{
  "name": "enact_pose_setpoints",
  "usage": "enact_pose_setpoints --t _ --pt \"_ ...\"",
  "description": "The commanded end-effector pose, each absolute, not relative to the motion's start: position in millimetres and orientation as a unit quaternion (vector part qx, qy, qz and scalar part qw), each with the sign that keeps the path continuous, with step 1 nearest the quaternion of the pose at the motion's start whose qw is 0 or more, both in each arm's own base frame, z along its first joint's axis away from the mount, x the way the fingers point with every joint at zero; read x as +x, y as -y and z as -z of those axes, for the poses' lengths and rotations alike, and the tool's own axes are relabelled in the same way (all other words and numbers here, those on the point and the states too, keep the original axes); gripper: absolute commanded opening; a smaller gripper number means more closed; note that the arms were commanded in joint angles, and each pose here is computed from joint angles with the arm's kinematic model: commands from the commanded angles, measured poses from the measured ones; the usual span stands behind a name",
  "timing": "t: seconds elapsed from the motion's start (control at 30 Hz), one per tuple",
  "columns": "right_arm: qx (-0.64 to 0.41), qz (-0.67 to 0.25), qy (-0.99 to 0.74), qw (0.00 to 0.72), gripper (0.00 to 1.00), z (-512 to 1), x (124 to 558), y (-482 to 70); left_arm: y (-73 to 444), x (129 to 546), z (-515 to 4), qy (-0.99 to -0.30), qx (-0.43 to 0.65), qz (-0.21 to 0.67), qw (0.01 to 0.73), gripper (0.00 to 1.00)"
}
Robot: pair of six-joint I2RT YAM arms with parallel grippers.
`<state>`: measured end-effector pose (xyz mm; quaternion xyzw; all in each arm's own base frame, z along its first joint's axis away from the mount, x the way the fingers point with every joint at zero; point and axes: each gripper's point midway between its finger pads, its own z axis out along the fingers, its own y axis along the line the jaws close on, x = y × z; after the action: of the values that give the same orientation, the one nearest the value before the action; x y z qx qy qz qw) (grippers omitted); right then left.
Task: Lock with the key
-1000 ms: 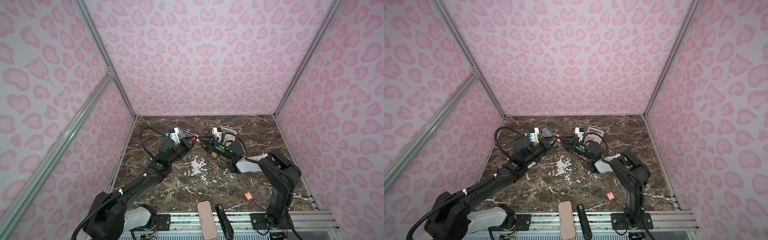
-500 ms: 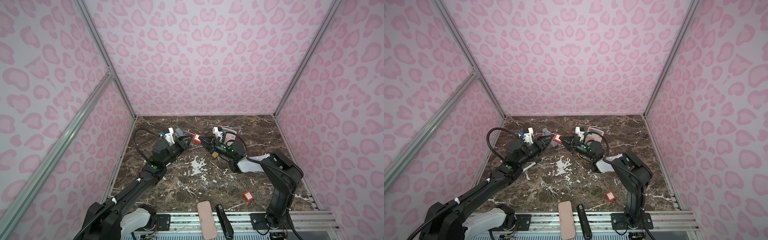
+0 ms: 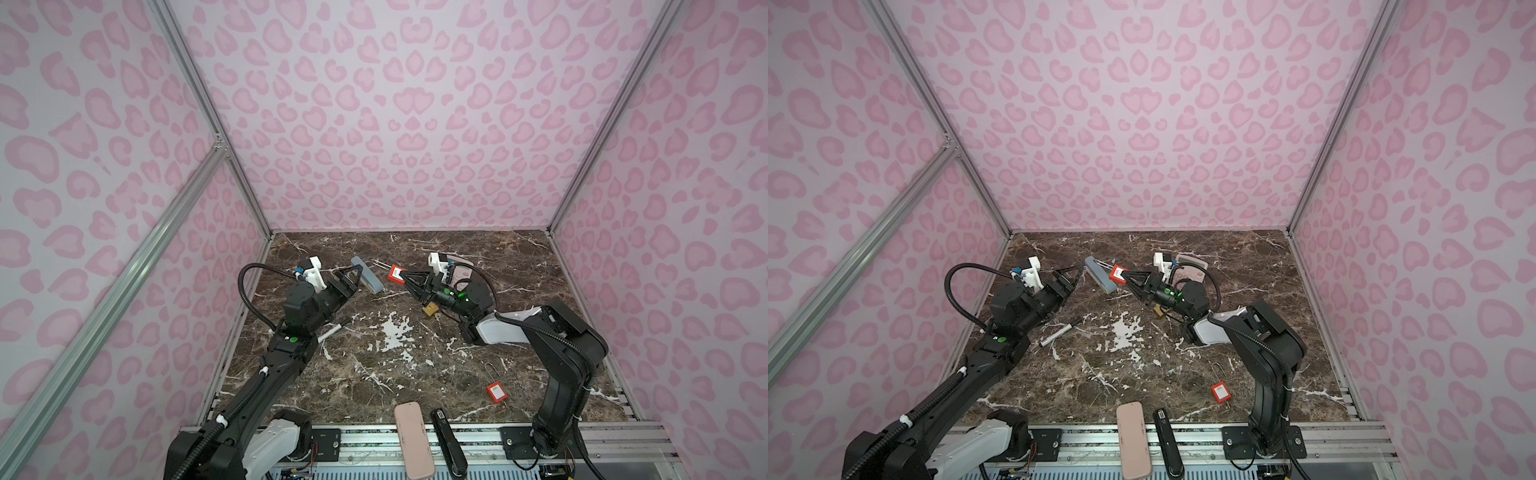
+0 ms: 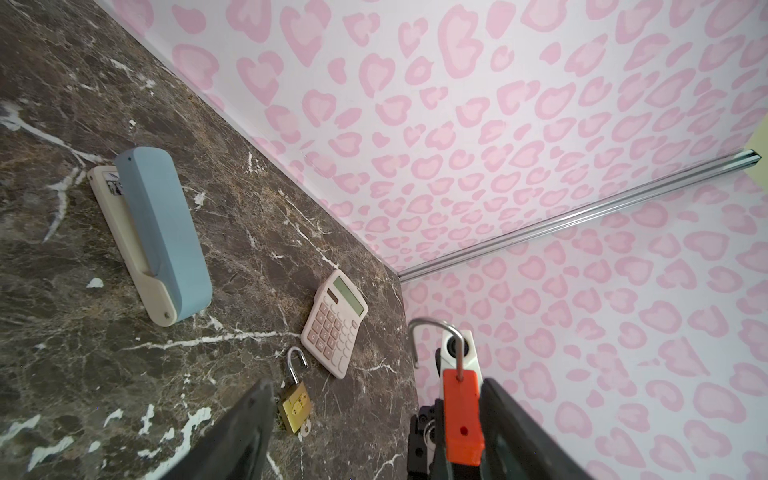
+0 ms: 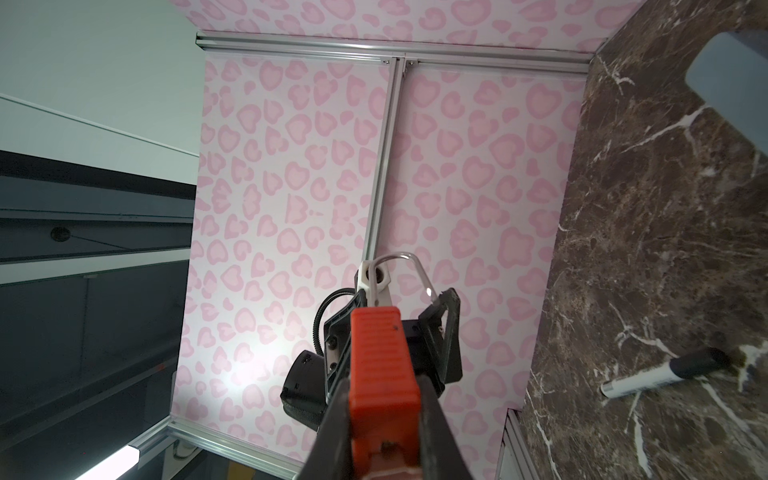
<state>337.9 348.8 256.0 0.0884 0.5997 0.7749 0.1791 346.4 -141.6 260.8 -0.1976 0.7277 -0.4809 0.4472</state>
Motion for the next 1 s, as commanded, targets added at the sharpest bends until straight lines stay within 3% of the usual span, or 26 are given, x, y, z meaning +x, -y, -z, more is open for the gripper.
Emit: enact_pose_setpoints --t 0.0,0.4,0.57,0.97 --pt "0.061 -0.782 -0.597 0.165 0.09 -261 326 -353 153 347 -286 -0.714 -0.148 0.507 0.46 0.8" --pt "0.036 -0.797 -0.591 0.124 0.09 -264 317 -376 165 359 -300 -0.711 -0.125 0.526 0.45 0.79" --pt "0.04 -0.795 -0.592 0.125 0.09 -260 322 -378 163 353 -299 -0.709 -0.127 0.526 0.451 0.6" --pt "0.042 -0.793 -0.593 0.13 0.09 -259 325 -375 161 348 -299 -0.709 -0.129 0.527 0.451 0.25"
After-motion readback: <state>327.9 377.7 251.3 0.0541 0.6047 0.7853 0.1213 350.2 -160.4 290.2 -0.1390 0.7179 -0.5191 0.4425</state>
